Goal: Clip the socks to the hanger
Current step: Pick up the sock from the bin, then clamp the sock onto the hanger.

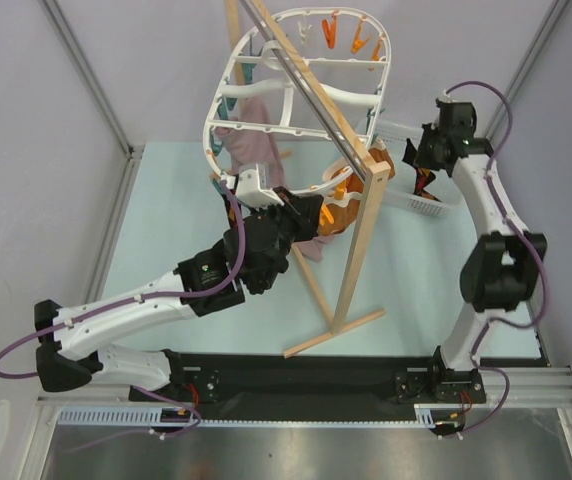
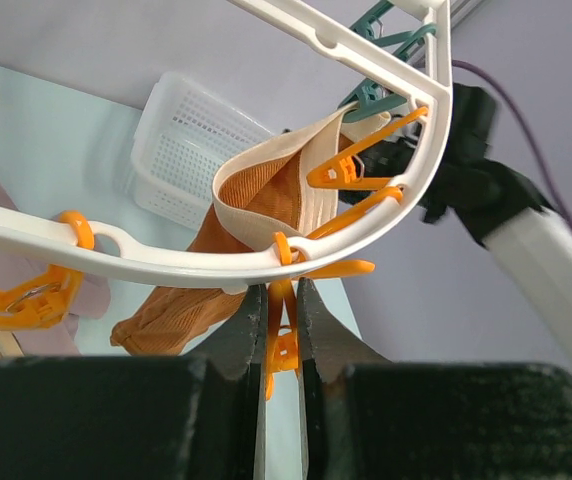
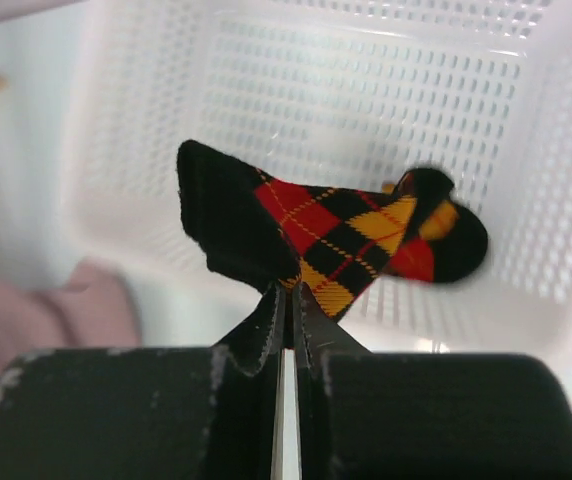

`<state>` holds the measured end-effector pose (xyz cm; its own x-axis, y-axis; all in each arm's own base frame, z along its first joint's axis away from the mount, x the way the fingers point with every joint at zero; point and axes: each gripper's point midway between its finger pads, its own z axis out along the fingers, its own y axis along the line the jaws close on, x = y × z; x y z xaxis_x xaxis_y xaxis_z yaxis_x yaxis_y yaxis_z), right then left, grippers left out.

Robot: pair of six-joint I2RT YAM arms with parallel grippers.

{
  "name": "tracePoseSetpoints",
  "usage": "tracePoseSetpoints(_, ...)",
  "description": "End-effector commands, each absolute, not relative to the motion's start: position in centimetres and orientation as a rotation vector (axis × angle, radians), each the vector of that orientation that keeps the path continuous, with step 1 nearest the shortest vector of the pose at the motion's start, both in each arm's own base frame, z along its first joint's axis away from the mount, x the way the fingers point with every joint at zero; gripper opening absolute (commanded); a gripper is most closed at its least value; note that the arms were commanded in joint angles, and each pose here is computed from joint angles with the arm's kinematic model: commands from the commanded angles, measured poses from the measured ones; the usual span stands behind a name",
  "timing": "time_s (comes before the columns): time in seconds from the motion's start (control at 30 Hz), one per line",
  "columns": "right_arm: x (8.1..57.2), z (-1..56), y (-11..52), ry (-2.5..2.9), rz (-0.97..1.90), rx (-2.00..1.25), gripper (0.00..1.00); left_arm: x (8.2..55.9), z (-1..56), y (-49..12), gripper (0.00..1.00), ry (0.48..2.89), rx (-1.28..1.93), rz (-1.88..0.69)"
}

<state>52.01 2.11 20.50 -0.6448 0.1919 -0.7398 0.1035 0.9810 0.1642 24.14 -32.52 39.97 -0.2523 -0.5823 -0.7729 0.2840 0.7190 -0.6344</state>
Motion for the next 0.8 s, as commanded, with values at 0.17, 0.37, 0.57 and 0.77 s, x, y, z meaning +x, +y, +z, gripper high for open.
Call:
tracePoseSetpoints(0.17,39.4,27.4,6.3,2.11,0.372,0.22,0.0,23.6,39.4,-32.1,0.0,1.646,-0.239,-0.848)
tracePoseSetpoints(0.37,30.1,28.0,8.3,2.109,0.373,0.12,0.0,23.5,39.9,-31.4,0.0,1.627,-0.237,-0.843)
tracePoseSetpoints(0.57,23.1,27.0,11.9,2.188,0.593,-0.052,0.0,23.4,39.8,-31.6,0.0,1.632,-0.222,-0.85)
tracePoseSetpoints(0.77,20.2,28.7,15.9,2.174,0.91,-0.215,0.0,23.2,39.6,-31.2,0.0,1.624,-0.23,-0.858)
